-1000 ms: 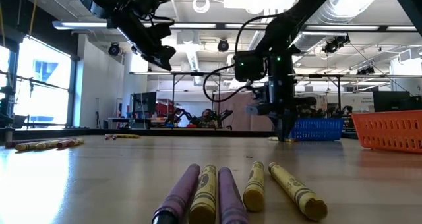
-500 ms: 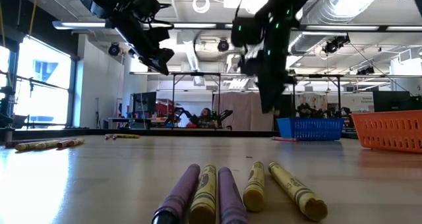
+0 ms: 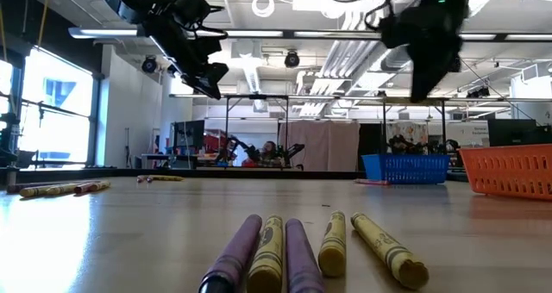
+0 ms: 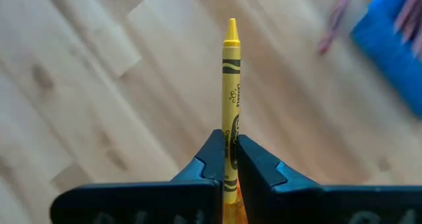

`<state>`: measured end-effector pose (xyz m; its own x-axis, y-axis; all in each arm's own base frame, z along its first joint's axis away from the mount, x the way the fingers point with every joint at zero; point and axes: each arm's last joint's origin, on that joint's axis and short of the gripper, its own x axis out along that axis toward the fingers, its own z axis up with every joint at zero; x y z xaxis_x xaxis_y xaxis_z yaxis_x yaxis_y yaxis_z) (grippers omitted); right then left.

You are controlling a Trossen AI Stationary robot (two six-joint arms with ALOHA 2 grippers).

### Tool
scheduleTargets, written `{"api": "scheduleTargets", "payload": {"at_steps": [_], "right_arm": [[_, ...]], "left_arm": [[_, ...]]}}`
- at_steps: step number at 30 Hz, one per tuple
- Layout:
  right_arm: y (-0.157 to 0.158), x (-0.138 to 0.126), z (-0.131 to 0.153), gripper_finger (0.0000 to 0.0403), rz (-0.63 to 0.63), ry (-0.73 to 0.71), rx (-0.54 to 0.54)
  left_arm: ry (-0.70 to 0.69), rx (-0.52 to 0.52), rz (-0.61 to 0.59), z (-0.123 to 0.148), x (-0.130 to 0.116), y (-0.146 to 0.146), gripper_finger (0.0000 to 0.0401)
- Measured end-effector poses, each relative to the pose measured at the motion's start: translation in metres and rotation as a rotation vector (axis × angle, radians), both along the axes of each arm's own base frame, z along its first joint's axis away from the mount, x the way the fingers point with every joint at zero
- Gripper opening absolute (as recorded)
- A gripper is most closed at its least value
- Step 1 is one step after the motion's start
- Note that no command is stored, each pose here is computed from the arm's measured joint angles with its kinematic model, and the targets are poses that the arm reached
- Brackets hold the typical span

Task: Sort crayons
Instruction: Put the yellow crayon into the orange basket

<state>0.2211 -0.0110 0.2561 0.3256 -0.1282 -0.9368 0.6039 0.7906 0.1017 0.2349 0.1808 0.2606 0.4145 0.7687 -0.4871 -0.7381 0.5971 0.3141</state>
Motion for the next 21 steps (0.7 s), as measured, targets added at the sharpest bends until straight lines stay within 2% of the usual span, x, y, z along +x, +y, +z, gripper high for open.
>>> {"api": "scheduleTargets", "payload": {"at_steps": [4, 11, 21], "right_arm": [[0.019, -0.025, -0.017, 0.0014, -0.035, -0.082, 0.053], [0.036, -0.066, -0.040, 0.0014, -0.063, -0.060, 0.159], [0.043, -0.090, -0.046, 0.0018, -0.010, -0.041, 0.190]], "left_arm": [[-0.002, 0.000, -0.007, 0.000, 0.001, -0.002, 0.0101], [-0.029, -0.015, -0.003, 0.000, 0.004, -0.005, 0.0101], [-0.060, -0.033, -0.003, 0.000, 0.007, -0.009, 0.0101]]}}
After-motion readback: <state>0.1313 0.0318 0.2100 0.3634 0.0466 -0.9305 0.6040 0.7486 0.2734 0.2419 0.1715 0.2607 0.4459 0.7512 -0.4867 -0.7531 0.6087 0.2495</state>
